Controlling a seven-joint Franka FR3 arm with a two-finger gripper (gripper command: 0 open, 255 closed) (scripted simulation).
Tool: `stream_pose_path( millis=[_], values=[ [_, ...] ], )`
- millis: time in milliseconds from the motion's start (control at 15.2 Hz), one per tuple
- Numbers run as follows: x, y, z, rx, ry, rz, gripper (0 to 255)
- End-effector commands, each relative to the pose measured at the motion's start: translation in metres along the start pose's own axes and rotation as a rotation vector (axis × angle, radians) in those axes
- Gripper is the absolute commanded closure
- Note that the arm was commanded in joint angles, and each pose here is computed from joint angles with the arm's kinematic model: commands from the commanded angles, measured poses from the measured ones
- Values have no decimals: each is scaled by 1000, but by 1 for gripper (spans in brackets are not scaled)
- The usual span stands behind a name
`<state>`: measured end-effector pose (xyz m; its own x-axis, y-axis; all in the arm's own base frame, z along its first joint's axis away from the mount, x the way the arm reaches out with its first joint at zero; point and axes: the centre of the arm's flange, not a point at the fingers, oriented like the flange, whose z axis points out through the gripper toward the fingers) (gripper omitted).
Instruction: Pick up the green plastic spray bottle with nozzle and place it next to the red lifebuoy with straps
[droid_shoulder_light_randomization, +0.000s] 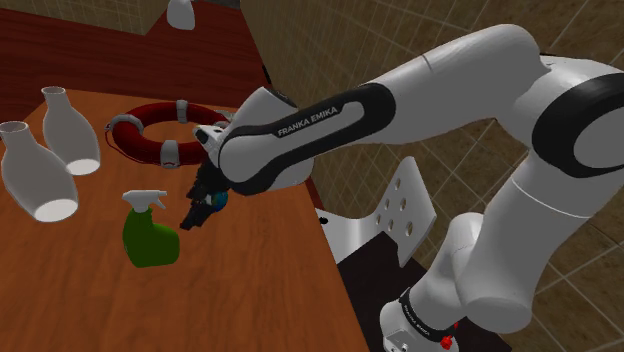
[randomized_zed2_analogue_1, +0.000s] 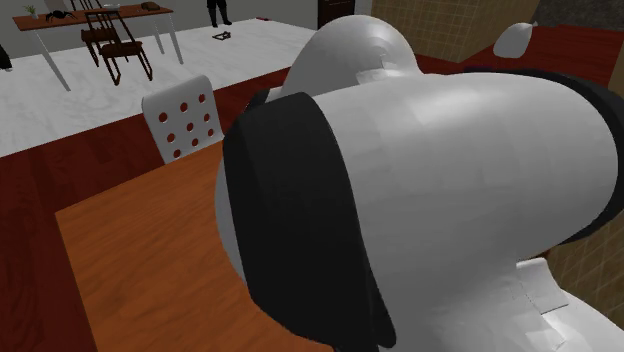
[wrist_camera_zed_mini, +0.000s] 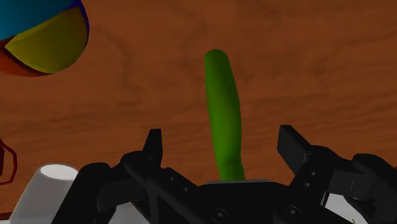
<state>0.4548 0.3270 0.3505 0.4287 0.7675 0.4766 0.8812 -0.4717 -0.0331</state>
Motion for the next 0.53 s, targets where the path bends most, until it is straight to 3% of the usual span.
stream_pose_path(
  millis=[0,462],
  values=[
    [17,-12,18,10,18,-55,0],
    [21,-15,54,13,23,-70,0]
  ],
)
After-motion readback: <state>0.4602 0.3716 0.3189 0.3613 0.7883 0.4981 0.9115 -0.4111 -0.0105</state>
